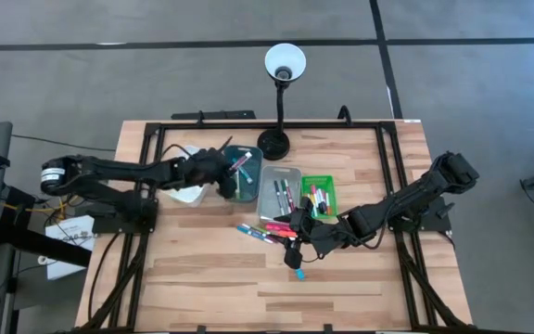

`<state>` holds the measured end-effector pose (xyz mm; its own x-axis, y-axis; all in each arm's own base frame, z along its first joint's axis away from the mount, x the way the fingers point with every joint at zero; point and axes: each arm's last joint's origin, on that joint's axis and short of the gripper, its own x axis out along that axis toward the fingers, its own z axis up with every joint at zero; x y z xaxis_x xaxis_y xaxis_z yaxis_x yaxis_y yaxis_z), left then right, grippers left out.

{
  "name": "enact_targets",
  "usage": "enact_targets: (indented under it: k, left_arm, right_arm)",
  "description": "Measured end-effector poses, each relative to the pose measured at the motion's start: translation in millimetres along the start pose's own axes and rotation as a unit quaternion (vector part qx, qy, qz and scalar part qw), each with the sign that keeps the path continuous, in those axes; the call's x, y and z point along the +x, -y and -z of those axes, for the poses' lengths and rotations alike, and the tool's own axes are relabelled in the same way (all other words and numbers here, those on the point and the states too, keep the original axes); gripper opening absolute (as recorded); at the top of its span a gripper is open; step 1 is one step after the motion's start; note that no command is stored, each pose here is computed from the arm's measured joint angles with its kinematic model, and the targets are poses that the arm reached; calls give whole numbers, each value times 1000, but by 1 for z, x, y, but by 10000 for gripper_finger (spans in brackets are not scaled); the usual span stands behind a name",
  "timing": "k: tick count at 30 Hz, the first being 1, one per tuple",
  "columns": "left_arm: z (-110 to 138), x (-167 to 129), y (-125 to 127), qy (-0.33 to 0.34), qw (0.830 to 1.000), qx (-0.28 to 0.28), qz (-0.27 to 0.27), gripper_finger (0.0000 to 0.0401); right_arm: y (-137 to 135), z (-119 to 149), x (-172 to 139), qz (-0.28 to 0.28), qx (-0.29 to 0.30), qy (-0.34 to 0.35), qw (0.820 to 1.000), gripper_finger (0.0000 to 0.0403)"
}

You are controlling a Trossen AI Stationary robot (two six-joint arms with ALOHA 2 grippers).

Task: Pick & Place Markers
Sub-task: Put the large red marker pen into the blue bin, then put the large blue highlighter pen into the white bin

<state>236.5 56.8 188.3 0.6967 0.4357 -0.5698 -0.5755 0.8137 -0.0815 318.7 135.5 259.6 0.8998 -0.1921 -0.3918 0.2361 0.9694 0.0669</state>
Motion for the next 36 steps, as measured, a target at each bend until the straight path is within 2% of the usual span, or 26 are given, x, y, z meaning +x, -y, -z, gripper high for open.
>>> enact_targets:
  k: [4, 12, 17, 25, 30, 34, 36]
  left_arm:
    - [16, 19, -4, -25, 1000, -16, -3, 78]
    - [30, 45, -1, -36, 999, -13, -6, 81]
    - [33, 49, 0, -43, 999, 0, -8, 91]
    - [31, 48, 0, -35, 999, 0, -6, 138]
    - [30, 46, 3, -27, 1000, 0, 5, 157]
    - [21, 41, 15, 14, 998, -3, 57, 157]
    - [14, 33, 21, 43, 996, 8, 74, 153]
  right_arm:
    - [0, 0, 0, 0, 0, 0, 1000, 216]
    - [0, 0, 0, 0, 0, 0, 1000, 216]
    - [0, 0, 0, 0, 0, 0, 1000, 216]
    - [-1, 1, 0, -7, 0, -4, 1000, 216]
    - [2, 14, -1, -26, 53, -81, 995, 216]
    - [8, 31, -1, 22, 113, -152, 982, 216]
    - [11, 39, -2, 40, 124, -181, 975, 216]
